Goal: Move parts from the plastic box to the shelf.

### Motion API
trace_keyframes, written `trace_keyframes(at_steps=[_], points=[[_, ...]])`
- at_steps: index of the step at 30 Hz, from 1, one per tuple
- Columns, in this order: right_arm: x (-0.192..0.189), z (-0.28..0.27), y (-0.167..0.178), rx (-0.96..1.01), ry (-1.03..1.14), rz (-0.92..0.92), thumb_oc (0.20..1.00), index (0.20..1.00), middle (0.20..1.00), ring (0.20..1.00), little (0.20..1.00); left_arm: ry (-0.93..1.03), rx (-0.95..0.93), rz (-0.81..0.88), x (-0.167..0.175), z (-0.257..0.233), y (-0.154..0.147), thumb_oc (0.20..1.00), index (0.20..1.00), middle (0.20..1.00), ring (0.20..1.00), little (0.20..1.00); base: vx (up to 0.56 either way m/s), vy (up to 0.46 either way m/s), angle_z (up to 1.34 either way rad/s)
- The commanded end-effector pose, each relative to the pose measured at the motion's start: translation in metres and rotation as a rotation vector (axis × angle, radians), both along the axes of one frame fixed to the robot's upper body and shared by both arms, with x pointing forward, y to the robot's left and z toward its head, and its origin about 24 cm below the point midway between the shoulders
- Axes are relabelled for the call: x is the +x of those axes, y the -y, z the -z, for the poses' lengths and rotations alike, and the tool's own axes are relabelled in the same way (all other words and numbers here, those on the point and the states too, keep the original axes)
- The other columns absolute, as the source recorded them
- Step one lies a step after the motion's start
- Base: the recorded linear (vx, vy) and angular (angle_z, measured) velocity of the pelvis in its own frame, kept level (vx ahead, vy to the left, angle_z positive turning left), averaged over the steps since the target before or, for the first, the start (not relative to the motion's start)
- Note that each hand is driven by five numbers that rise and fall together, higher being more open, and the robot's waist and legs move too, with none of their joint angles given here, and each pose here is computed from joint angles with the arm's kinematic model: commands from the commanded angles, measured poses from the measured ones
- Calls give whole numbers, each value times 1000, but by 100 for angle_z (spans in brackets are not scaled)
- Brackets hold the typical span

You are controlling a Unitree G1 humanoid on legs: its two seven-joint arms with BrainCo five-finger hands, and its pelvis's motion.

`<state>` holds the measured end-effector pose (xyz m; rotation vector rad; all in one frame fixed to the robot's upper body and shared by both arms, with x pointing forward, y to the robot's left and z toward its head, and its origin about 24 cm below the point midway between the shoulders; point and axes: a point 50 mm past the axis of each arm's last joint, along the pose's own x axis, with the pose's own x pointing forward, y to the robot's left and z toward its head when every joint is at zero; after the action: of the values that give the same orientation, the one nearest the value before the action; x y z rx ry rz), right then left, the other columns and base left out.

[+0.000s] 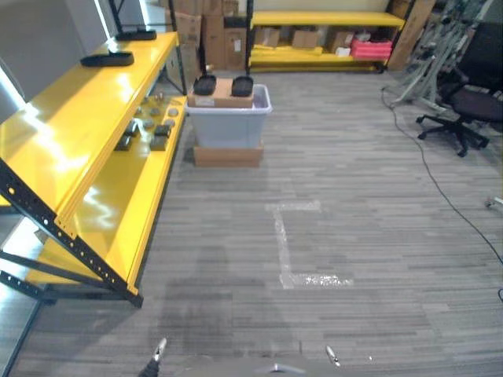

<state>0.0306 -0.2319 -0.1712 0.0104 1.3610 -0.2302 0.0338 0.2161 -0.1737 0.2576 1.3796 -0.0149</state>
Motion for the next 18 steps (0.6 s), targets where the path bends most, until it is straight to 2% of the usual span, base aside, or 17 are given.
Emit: trace_keyframes(at_steps=[1, 6, 11, 18], points=[[20, -11, 36, -55, 36, 143, 1000, 1000, 1000, 1000, 1000, 119, 59, 83, 63, -11, -13, 1000, 1000, 1000, 1000, 1000, 0, 0, 0], [29, -11, 34, -36, 79, 191, 1000, 1000, 1000, 1000, 1000, 133, 52, 45, 67, -11, -12, 1000, 1000, 1000, 1000, 1000, 4, 17, -9], [23, -11, 36, -12, 89, 333, 1000, 1000, 1000, 1000, 1000, 129, 47, -43, 63, -11, -14, 1000, 1000, 1000, 1000, 1000, 2, 7, -7], [9, -10, 38, -28, 35, 308, 1000, 1000, 1000, 1000, 1000, 156, 58, -18, 66, -12, -15, 1000, 1000, 1000, 1000, 1000, 1, 2, 0]])
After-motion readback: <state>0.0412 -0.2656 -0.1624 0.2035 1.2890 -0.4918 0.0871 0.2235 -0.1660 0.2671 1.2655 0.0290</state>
